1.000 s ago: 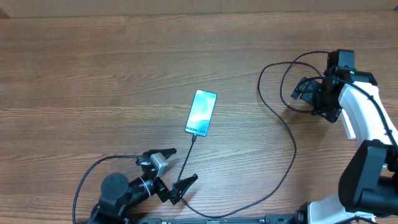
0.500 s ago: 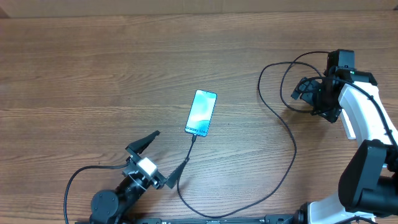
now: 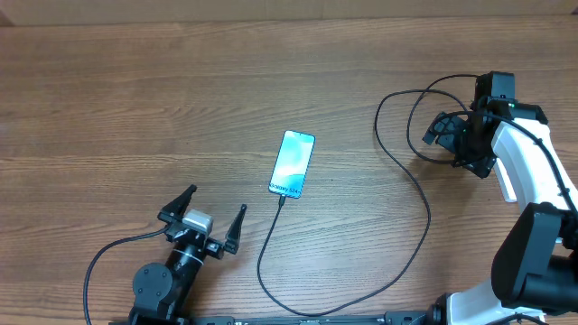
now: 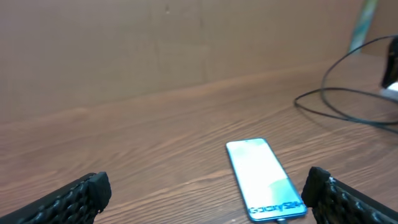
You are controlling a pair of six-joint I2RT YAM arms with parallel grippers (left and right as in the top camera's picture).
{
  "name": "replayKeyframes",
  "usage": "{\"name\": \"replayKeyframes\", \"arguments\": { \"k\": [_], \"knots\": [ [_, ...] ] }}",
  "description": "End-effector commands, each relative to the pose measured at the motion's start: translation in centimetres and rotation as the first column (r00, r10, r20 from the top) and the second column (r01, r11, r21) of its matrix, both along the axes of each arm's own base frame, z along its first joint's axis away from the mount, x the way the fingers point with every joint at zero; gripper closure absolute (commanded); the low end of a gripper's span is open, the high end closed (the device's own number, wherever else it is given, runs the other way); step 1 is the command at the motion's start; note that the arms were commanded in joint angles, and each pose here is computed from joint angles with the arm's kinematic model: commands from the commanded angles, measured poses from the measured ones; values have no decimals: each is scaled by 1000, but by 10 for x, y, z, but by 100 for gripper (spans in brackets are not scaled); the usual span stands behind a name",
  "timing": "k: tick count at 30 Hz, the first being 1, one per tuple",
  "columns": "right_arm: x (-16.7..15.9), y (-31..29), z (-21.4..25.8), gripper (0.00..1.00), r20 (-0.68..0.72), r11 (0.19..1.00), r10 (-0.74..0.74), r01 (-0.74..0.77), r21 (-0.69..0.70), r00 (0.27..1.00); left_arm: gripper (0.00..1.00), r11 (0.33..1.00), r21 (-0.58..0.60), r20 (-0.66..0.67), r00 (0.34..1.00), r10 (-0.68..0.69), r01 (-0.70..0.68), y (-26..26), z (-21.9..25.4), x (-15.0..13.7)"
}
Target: Plug charger to phone and switch on socket
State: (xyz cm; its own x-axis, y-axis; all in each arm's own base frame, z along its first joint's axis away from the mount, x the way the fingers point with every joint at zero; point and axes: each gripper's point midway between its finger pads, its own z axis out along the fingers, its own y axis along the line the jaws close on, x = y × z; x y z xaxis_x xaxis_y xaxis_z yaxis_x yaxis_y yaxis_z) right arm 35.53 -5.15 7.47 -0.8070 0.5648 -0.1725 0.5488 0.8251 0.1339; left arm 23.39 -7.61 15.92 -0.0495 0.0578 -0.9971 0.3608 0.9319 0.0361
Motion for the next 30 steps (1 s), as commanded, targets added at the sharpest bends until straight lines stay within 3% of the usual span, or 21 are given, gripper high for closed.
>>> {"name": "replayKeyframes", "arguments": {
  "k": [1, 8, 15, 30],
  "knots": [
    [2, 3, 7, 0, 26, 1000, 0, 0, 4, 1000, 0, 993, 68, 21, 996, 92, -93, 16, -2, 5],
    [2, 3, 7, 0, 26, 1000, 0, 0, 4, 1000, 0, 991, 68, 22, 993, 117, -118, 22, -2, 6],
    [2, 3, 7, 0, 26, 1000, 0, 0, 4, 1000, 0, 969, 68, 22, 971, 236, -237, 51, -2, 11],
    [2, 2, 7, 0, 26, 1000, 0, 0, 3, 1000, 0, 969, 68, 21, 971, 237, -238, 51, -2, 11]
  ]
}}
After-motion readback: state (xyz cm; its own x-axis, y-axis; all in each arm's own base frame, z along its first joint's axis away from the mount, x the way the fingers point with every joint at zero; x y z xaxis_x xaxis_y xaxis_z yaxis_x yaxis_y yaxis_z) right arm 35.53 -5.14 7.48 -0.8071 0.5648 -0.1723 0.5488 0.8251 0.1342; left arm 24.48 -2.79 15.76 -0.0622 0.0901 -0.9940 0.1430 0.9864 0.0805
